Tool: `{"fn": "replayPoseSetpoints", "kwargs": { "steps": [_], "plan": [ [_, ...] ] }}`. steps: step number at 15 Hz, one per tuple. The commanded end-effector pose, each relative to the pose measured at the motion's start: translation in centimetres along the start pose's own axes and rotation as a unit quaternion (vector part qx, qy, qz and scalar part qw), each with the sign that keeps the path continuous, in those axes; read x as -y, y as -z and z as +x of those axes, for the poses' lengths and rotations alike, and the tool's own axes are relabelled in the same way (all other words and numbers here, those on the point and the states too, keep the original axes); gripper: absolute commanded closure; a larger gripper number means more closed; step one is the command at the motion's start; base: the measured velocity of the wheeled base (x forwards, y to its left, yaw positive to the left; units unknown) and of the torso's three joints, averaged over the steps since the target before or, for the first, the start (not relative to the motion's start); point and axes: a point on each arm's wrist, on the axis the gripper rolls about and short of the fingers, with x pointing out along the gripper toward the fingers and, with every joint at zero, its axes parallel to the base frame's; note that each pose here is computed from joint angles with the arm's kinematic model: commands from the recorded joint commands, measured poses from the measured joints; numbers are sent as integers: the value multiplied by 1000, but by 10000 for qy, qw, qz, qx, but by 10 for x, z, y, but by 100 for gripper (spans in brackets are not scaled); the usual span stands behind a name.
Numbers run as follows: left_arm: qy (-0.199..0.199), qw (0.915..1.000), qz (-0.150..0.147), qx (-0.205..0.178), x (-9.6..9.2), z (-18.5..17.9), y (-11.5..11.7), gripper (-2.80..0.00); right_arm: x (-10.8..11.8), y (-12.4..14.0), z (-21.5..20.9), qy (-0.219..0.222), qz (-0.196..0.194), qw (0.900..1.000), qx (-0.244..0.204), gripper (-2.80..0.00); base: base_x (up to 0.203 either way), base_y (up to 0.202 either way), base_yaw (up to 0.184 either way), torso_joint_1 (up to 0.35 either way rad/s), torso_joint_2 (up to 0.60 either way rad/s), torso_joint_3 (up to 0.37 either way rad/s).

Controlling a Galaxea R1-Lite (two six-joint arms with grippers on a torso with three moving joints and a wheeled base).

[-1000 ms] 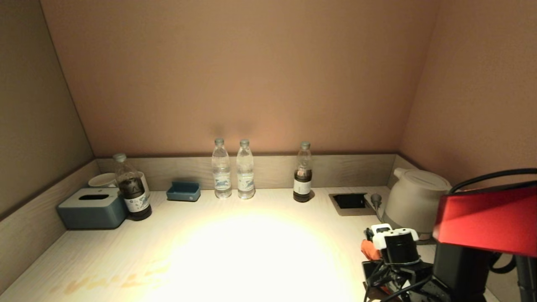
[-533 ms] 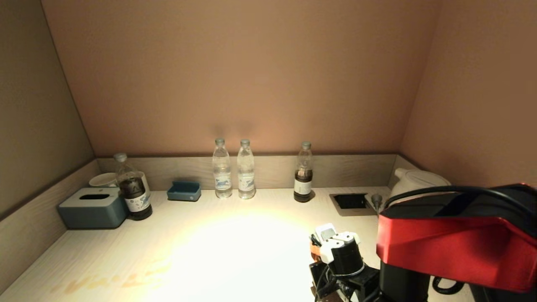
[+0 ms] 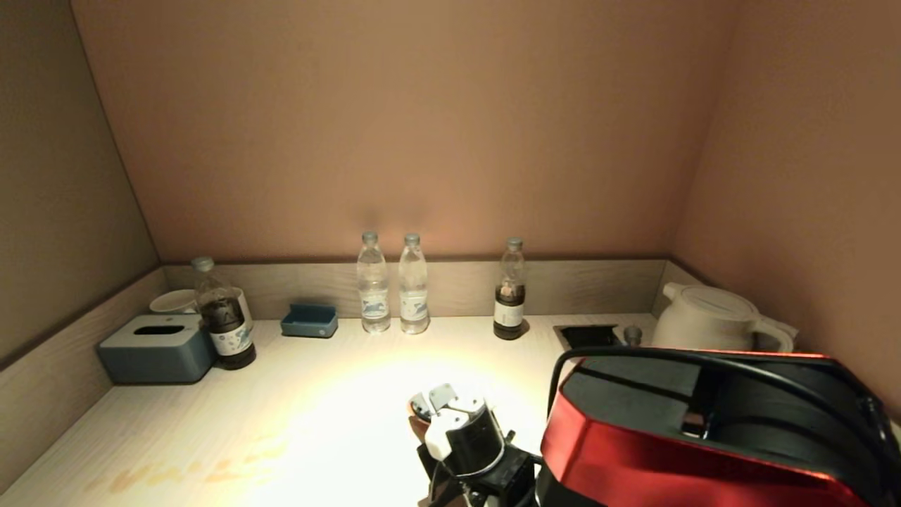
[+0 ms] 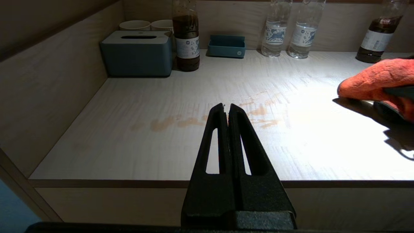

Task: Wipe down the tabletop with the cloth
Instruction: Sweep the stains on the table

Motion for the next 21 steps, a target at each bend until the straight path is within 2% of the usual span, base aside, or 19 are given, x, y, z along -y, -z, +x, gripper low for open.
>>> {"fn": "replayPoseSetpoints", "kwargs": {
  "steps": [1, 3, 8, 15, 19, 21],
  "plan": [
    [-1, 10000, -2, -1, 0, 0, 0, 0, -28, -10, 2, -262, -291, 9990, -220, 0, 0, 0, 0, 0, 0, 0],
    [-1, 10000, -2, -1, 0, 0, 0, 0, -36, -9, 2, -339, -380, 9983, -294, 0, 0, 0, 0, 0, 0, 0],
    [-1, 10000, -2, -1, 0, 0, 0, 0, -86, -24, 12, -735, -632, 9949, -291, 0, 0, 0, 0, 0, 0, 0],
    [-1, 10000, -2, -1, 0, 0, 0, 0, -124, -52, 19, -980, -661, 9929, -123, 0, 0, 0, 0, 0, 0, 0],
    [-1, 10000, -2, -1, 0, 0, 0, 0, -126, -70, 8, -1021, -601, 9930, 8, 0, 0, 0, 0, 0, 0, 0],
    [-1, 10000, -2, -1, 0, 0, 0, 0, -122, -59, 6, -1003, -634, 9928, -170, 0, 0, 0, 0, 0, 0, 0]
  ]
}}
